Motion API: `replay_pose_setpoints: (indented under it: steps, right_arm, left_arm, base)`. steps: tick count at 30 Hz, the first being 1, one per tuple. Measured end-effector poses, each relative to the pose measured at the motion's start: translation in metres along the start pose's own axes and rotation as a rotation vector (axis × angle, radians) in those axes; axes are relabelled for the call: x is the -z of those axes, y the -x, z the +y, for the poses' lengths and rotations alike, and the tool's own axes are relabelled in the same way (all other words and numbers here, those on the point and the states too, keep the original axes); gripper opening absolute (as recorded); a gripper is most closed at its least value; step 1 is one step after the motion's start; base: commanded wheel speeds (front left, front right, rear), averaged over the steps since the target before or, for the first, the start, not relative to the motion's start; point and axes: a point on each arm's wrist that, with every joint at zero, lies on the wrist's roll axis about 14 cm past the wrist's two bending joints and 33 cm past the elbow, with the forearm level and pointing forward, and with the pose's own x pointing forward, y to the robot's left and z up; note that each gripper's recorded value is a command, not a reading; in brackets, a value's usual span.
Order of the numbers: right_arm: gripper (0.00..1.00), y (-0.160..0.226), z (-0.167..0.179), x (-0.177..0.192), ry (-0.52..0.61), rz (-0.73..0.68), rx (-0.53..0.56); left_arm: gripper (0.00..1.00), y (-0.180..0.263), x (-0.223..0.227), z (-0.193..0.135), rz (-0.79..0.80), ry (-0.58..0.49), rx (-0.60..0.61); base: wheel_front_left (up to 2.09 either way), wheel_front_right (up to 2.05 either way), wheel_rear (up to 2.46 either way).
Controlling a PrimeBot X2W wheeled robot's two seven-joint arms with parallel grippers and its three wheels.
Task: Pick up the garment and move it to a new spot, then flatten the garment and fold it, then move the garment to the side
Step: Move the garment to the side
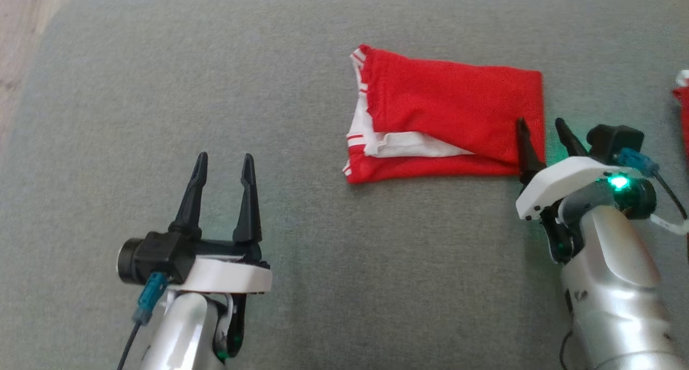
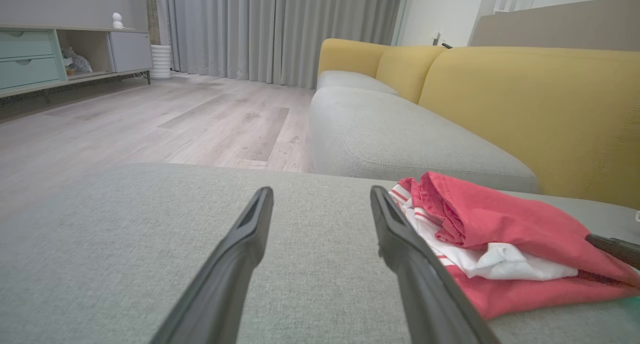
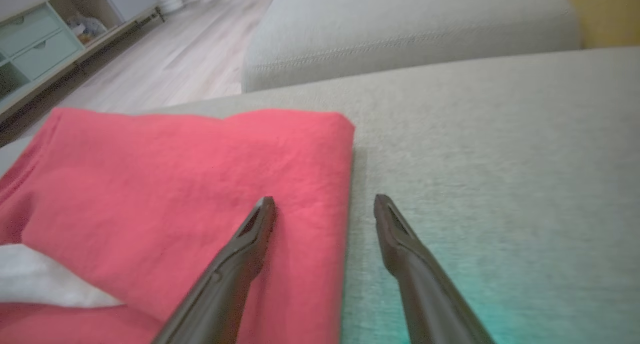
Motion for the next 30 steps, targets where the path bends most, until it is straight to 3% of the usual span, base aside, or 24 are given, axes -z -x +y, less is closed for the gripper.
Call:
replay_pose_setpoints:
  steps: [7,8,9,16,22,30]
  right_arm:
    - [1.0,-0.016,0.009,0.019,0.025,0.138,-0.03]
    - [0.58,-0.016,0.01,0.02,0.036,0.145,-0.034]
    - [0.0,-0.016,0.01,0.02,0.036,0.145,-0.034]
    - [0.0,-0.004,0.013,0.013,0.175,0.107,-0.064]
    - [0.0,0.015,-0.001,-0.004,0.313,0.036,-0.056]
    - [0.0,0.055,-0.064,-0.034,0.522,-0.019,0.04]
  left_arm:
    - [1.0,0.004,0.002,0.009,0.01,-0.002,-0.026]
    - [1.0,0.004,0.001,0.009,0.006,-0.003,-0.027]
    - [1.0,0.004,0.001,0.009,0.006,-0.003,-0.027]
    - [1.0,0.004,-0.008,-0.002,-0.018,-0.005,0.001]
    - [1.0,0.001,-0.015,-0.032,-0.039,0.002,0.095]
    - [1.0,-0.005,-0.018,-0.085,-0.052,0.013,0.244]
  base:
    - [0.0,0.0,0.0]
    - [0.0,0.0,0.0]
    - [0.0,0.0,0.0]
    - [0.0,0.0,0.0]
    - [0.0,0.0,0.0]
    - [0.0,0.0,0.0]
